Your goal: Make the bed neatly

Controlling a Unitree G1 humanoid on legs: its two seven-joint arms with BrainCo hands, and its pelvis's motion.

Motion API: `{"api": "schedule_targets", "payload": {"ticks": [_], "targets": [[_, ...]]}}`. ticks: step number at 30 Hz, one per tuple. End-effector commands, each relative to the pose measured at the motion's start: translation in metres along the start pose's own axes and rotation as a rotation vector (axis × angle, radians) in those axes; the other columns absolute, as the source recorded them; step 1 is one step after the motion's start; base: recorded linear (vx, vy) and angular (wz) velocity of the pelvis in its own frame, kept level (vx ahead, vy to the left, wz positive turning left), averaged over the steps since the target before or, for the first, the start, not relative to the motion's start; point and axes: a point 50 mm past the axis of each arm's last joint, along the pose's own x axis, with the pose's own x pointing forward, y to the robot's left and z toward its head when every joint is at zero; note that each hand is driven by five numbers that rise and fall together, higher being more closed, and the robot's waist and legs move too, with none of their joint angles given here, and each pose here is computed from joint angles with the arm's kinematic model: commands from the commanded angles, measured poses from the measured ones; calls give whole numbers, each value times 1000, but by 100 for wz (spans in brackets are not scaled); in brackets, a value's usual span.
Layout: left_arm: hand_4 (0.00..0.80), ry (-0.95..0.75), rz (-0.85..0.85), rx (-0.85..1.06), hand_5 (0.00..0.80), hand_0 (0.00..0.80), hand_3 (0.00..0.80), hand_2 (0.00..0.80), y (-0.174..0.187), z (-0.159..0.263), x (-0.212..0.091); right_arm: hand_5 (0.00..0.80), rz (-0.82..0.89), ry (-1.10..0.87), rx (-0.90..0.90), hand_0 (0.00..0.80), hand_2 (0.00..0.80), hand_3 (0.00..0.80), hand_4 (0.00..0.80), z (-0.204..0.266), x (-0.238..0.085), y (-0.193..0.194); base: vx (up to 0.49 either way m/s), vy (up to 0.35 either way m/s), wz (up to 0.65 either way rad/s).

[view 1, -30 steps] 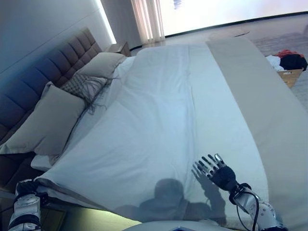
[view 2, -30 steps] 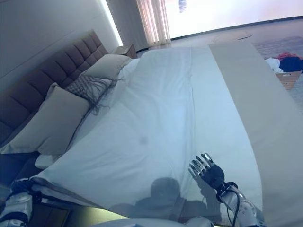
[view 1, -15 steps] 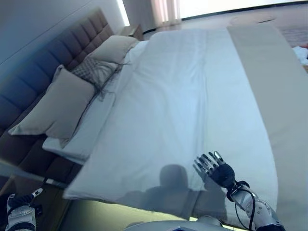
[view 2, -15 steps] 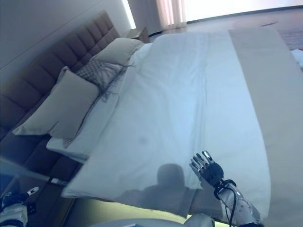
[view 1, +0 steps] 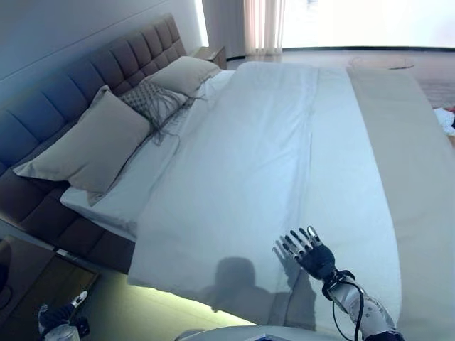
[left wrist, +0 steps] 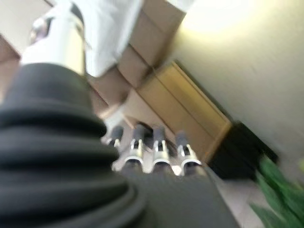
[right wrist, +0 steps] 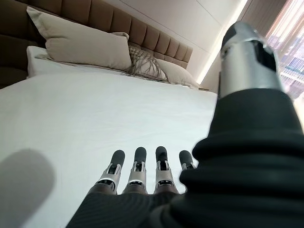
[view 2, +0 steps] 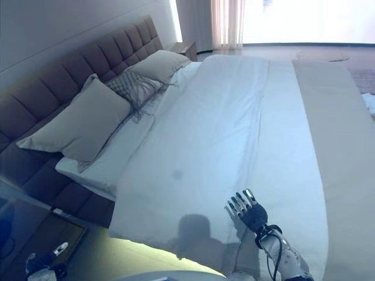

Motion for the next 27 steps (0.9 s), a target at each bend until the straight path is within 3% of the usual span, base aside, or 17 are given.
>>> {"api": "schedule_targets", "payload": {"ticks": [1, 8, 12, 14, 16, 19, 27], "targets": [[0, -332, -138, -107, 0, 0, 0, 0, -9, 74, 3, 0, 124, -180, 9, 0, 0, 0, 0, 11, 9, 30, -64, -107, -2], [0, -423, -685, -354, 0, 0, 0, 0, -72, 81, -43, 0, 72, -386, -149, 0, 0, 0, 0, 35, 1, 26, -66, -104, -1], [0, -250, -921, -511, 0, 0, 0, 0, -107, 65, -62, 0, 9, -439, -203, 0, 0, 0, 0, 37, 2, 23, -56, -146, -6], [0, -244, -923, -401, 0, 0, 0, 0, -119, 58, -68, 0, -79, -403, -258, 0, 0, 0, 0, 29, 8, 16, -57, -219, -14], [0, -213, -959, -436, 0, 0, 0, 0, -130, 57, -74, 0, -117, -374, -241, 0, 0, 0, 0, 25, 11, 9, -19, -209, -28], [0, -236, -993, -434, 0, 0, 0, 0, -137, 58, -82, 0, -109, -376, -142, 0, 0, 0, 0, 12, 10, -4, -32, -170, -22], [0, -321, -1014, -360, 0, 0, 0, 0, -141, 72, -87, 0, -55, -435, -80, 0, 0, 0, 0, 8, 9, -3, -48, -81, -22]]}}
